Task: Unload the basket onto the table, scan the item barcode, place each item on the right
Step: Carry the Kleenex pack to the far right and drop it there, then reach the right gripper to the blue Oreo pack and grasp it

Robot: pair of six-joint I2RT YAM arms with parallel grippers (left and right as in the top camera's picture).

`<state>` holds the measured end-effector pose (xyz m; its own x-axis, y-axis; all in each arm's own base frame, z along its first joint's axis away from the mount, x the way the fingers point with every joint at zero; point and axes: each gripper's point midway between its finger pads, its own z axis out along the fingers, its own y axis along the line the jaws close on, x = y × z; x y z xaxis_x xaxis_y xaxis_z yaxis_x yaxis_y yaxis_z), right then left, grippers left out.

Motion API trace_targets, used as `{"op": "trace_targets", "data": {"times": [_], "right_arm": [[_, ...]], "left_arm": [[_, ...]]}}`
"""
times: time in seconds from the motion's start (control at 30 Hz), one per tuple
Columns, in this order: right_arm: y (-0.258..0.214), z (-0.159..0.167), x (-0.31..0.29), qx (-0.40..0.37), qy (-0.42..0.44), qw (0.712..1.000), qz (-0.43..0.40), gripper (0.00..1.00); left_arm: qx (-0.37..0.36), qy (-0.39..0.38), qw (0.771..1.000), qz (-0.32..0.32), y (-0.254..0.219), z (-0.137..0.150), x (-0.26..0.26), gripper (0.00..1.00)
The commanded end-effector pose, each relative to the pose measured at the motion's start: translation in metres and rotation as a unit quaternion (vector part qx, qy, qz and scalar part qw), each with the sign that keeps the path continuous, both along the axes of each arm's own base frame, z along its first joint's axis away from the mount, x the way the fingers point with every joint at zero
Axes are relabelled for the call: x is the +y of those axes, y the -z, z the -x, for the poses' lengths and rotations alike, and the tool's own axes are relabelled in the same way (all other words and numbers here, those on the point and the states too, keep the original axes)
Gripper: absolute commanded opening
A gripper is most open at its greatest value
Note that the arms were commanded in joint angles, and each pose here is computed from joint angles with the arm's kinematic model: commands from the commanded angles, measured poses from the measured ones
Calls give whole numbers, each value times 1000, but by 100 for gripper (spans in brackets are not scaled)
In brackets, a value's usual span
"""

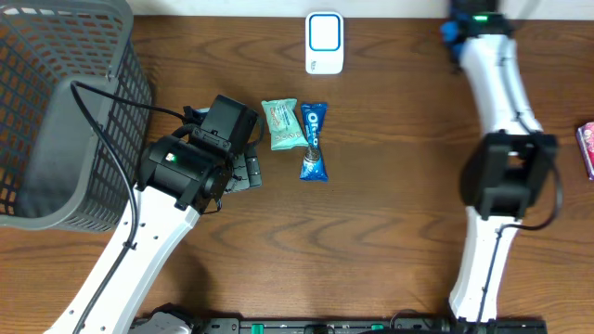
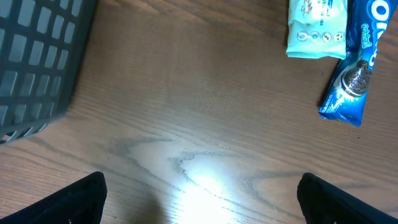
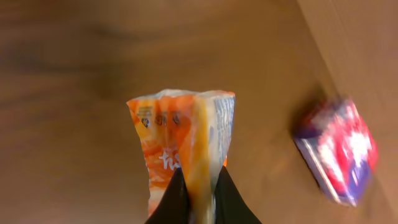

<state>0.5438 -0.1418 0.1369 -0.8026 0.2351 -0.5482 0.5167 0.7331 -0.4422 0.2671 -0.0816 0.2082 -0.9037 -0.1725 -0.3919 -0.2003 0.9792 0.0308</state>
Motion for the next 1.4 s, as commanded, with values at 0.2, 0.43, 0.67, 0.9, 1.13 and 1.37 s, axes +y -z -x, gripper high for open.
{"op": "trace_targets", "data": {"times": [0.2,0.43,0.67,0.9,1.13,1.37], "right_arm": [[6,56,-103,-18,144,987,-71,1],[31,89,-140,5,188,978,-93,37],[66,111,-150,34,208,972,-102,99],[89,89,-108,46,120,971,-201,99],[84,47,-39,29,15,963,-269,99],[68,13,108,17,-207,868,-451,99]], "left_arm": [[5,-3,1000,-3,2,0,1,98],[5,-3,1000,-3,2,0,1,98],[5,-3,1000,-3,2,0,1,98],[5,-3,1000,-3,2,0,1,98],[5,-3,1000,-3,2,0,1,98],[5,-3,1000,-3,2,0,1,98]]}}
